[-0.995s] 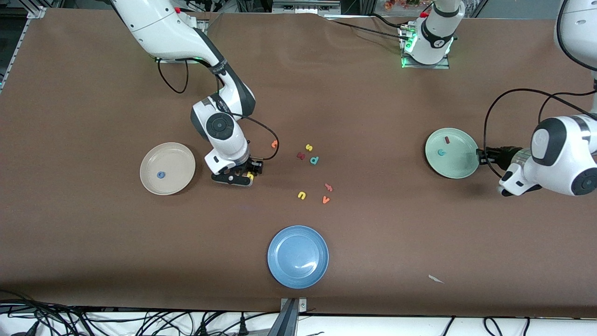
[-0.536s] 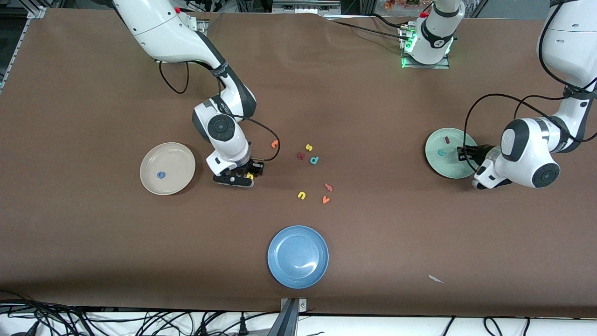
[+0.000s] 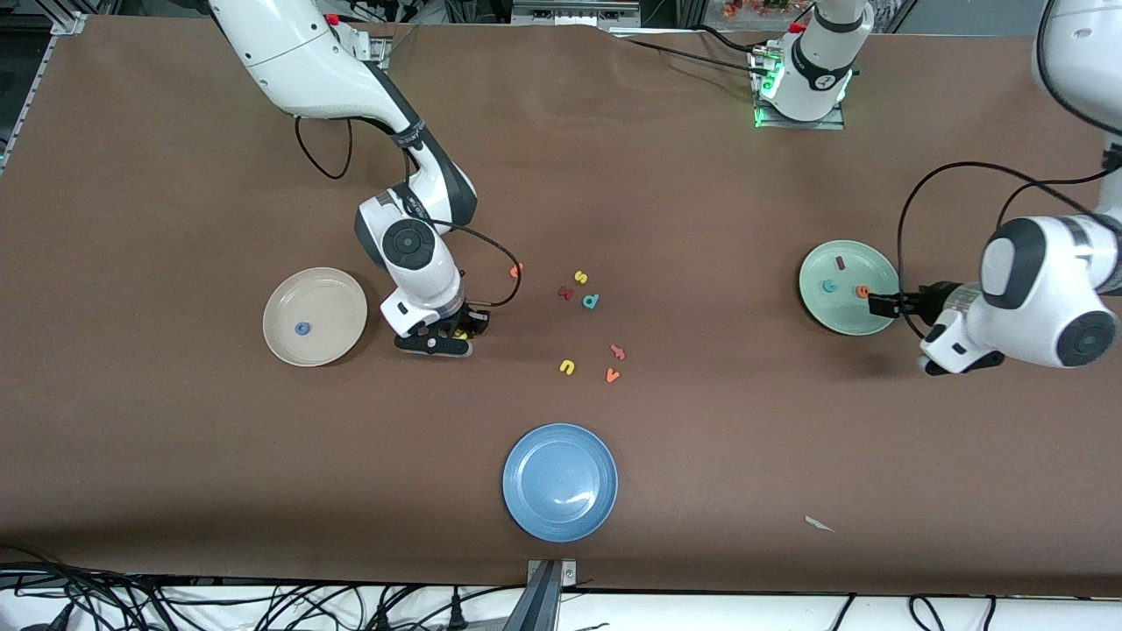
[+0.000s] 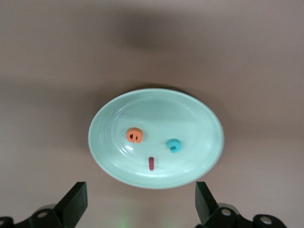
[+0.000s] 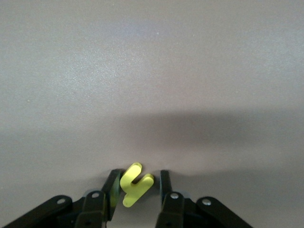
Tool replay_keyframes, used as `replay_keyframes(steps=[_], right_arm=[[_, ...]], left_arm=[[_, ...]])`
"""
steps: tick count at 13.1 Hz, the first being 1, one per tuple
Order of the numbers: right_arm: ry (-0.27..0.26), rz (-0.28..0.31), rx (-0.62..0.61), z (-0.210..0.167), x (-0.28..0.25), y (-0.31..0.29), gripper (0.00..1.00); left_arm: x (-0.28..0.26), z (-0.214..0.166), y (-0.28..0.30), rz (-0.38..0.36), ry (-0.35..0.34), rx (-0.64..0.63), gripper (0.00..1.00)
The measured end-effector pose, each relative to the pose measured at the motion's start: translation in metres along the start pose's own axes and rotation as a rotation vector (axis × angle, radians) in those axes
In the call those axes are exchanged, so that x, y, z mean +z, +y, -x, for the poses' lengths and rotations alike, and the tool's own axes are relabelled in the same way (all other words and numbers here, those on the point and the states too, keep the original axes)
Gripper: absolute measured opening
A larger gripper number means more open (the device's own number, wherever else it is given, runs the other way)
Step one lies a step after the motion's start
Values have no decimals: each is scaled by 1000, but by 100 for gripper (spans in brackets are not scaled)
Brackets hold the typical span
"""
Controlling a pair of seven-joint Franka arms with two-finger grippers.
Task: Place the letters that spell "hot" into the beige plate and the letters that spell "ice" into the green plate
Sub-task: 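Withdraw the left gripper to rest while the right gripper lifts the yellow letter, then carry the yellow letter to the beige plate and open the right gripper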
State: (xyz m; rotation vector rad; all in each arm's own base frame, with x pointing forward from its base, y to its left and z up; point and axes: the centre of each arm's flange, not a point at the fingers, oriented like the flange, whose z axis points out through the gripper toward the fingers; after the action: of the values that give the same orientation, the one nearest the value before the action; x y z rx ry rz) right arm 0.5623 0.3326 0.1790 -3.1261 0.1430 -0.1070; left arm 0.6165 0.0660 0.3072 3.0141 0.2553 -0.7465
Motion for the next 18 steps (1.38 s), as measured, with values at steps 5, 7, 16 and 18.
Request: replay_keyframes(steps=[5, 7, 16, 18], right_arm=[[0, 0, 2, 0, 0, 0, 33], [0, -1, 4, 0, 0, 0, 34], [27, -24, 8, -3, -2, -3, 33], [31, -28, 9, -3, -1, -3, 41]], left_arm=[[-120, 22, 20, -4, 140, 22, 100], [-140, 28, 36, -11, 156, 42, 100], [-192, 41, 83, -20, 202, 103, 100], [-198, 45, 84, -20, 213, 104, 100]])
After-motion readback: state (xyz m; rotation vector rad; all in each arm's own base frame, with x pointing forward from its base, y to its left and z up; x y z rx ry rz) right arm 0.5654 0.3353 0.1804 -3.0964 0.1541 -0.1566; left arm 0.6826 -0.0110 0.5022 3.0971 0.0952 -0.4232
